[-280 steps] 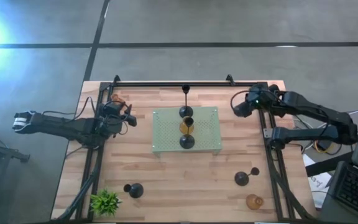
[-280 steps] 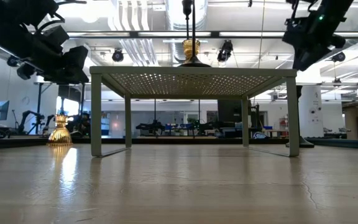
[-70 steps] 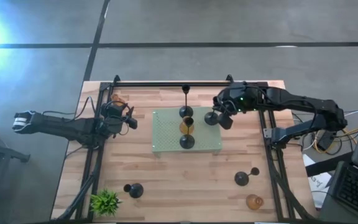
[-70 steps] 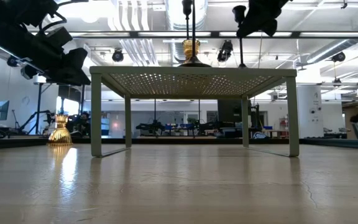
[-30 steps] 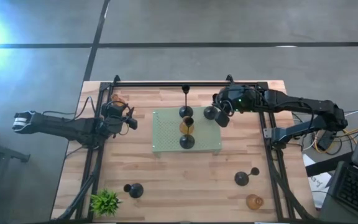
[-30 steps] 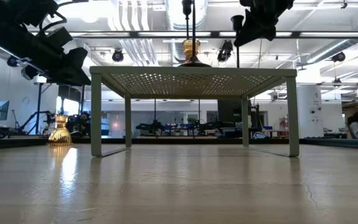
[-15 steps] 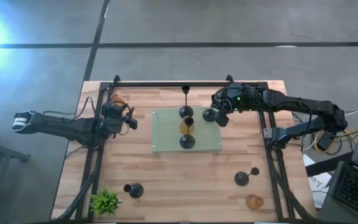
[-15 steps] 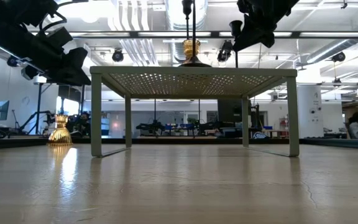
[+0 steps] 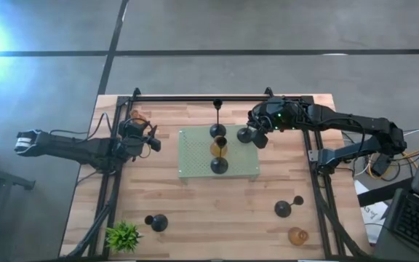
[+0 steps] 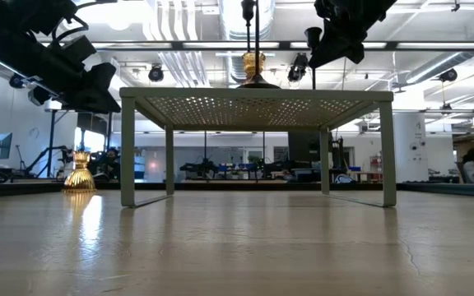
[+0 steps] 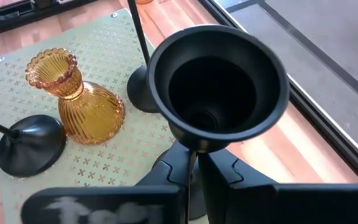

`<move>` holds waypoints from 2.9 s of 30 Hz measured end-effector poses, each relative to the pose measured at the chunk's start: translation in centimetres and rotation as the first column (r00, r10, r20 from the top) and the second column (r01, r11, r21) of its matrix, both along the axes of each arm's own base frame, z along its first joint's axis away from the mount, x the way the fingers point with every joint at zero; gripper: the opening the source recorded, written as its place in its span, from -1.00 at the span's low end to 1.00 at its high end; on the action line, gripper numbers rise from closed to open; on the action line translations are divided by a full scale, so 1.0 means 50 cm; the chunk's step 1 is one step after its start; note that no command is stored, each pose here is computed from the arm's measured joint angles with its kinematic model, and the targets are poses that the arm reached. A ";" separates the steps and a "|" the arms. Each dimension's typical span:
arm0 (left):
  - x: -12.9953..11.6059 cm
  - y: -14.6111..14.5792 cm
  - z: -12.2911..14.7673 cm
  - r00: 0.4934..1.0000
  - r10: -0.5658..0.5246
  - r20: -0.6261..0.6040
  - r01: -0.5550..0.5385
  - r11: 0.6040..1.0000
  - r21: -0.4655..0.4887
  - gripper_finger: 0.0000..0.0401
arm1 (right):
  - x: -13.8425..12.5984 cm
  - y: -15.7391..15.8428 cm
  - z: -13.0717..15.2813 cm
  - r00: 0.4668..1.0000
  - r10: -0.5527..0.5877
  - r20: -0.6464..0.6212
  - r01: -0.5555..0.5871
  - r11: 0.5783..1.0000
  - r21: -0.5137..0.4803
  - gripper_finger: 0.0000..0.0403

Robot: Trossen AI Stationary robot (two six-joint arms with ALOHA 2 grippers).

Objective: Pick & Place candle stick holders
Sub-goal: Put the black candle holder on the shelf, then put the bottom left candlestick on the shelf

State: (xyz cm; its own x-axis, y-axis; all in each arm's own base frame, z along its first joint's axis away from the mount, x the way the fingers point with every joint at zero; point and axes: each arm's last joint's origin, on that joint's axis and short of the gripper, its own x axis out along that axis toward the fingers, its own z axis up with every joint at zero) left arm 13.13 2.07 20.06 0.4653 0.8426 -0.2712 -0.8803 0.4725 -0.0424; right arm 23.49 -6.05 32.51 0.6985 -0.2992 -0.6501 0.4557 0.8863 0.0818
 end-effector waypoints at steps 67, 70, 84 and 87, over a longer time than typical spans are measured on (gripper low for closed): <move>-0.088 -0.245 0.007 0.259 -0.945 0.200 0.940 0.198 -0.279 -0.15 | -0.198 0.059 0.027 0.987 -0.121 0.109 0.101 0.980 0.173 -0.47; -0.114 -0.265 0.002 0.218 -0.959 0.182 0.953 0.170 -0.249 -0.15 | -0.191 0.058 0.033 0.982 -0.120 0.149 0.094 0.981 0.169 -0.48; -0.132 -0.314 -0.044 0.100 -0.960 0.263 0.989 0.066 -0.134 -0.15 | -0.166 0.053 0.036 0.975 -0.119 0.187 0.088 0.982 0.165 -0.49; -0.129 -0.322 -0.045 0.078 -0.963 0.257 0.992 0.049 -0.118 -0.15 | -0.166 0.052 0.036 0.975 -0.119 0.187 0.088 0.982 0.165 -0.51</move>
State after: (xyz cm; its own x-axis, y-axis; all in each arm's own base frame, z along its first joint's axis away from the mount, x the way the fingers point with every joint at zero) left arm 6.69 -14.04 17.82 0.8447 -0.4782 -0.2403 0.3953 0.8602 -0.3222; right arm 15.20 -3.42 34.29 0.7871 -0.2833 -0.5479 0.5058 0.8049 0.3104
